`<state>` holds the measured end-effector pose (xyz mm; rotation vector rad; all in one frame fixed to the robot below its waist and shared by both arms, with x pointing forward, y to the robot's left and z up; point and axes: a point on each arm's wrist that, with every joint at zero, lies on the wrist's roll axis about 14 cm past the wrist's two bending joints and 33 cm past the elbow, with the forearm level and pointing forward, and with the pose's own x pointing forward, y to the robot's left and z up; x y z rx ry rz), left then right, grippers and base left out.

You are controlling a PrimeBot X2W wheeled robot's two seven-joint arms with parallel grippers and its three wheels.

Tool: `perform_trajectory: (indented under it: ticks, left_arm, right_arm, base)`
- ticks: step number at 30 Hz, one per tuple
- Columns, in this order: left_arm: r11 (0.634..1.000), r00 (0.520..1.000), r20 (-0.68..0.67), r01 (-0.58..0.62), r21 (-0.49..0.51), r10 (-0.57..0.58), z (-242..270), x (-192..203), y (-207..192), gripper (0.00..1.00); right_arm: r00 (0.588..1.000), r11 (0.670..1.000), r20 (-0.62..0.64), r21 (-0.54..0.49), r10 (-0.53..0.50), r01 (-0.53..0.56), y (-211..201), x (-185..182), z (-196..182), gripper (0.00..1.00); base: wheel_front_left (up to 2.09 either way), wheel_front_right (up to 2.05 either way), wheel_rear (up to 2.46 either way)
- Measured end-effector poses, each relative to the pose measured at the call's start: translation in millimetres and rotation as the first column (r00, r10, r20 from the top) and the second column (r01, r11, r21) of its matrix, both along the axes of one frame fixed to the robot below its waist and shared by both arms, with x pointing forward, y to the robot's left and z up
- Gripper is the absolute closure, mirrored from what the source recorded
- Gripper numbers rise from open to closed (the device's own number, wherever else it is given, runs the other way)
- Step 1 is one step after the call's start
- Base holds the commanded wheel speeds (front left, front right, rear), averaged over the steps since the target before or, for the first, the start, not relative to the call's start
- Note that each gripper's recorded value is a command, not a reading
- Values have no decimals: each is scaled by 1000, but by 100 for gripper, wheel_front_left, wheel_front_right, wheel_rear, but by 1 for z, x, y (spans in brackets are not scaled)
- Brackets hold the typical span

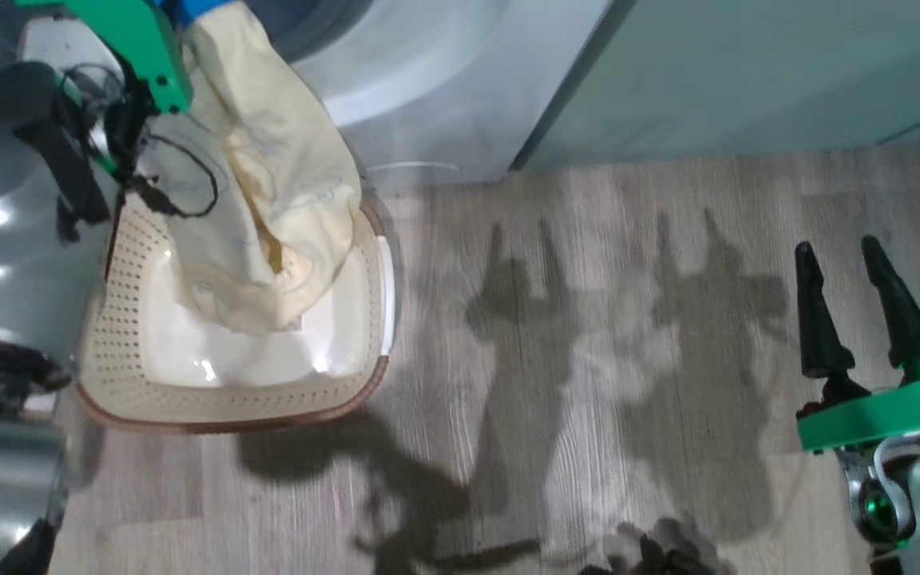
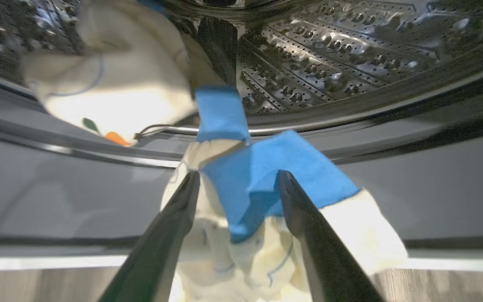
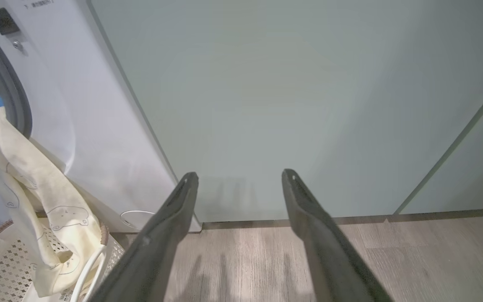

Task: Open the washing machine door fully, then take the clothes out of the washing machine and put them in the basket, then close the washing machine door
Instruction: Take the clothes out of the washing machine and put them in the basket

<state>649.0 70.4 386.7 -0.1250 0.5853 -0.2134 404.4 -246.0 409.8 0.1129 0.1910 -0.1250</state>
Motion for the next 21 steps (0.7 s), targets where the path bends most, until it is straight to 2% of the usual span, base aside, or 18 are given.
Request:
perform_trajectory:
  ticks: [8,15,16,17,21]
  left_arm:
    - [1000,999,-50,14,-7,-14,-31,14,-12,0]
    - [1000,996,-82,23,-10,-24,-45,16,-15,0]
    - [999,996,-83,30,-11,-31,-46,14,-16,76]
    - [999,996,-83,37,-12,-38,-46,13,-18,100]
    - [998,996,-59,60,-32,-62,-39,9,-26,100]
  right_arm:
    - [999,1000,-51,-6,-16,16,-5,2,-19,0]
    - [999,1000,-43,-4,-14,14,-3,12,-21,0]
    - [999,1000,-41,0,-14,14,-2,12,-21,0]
    - [999,1000,-40,0,-15,15,-2,12,-20,0]
    - [1000,1000,-29,2,-13,13,-1,13,-16,0]
  base:
    - [0,0,0]
    - [0,0,0]
    - [0,0,0]
    - [0,0,0]
    - [0,0,0]
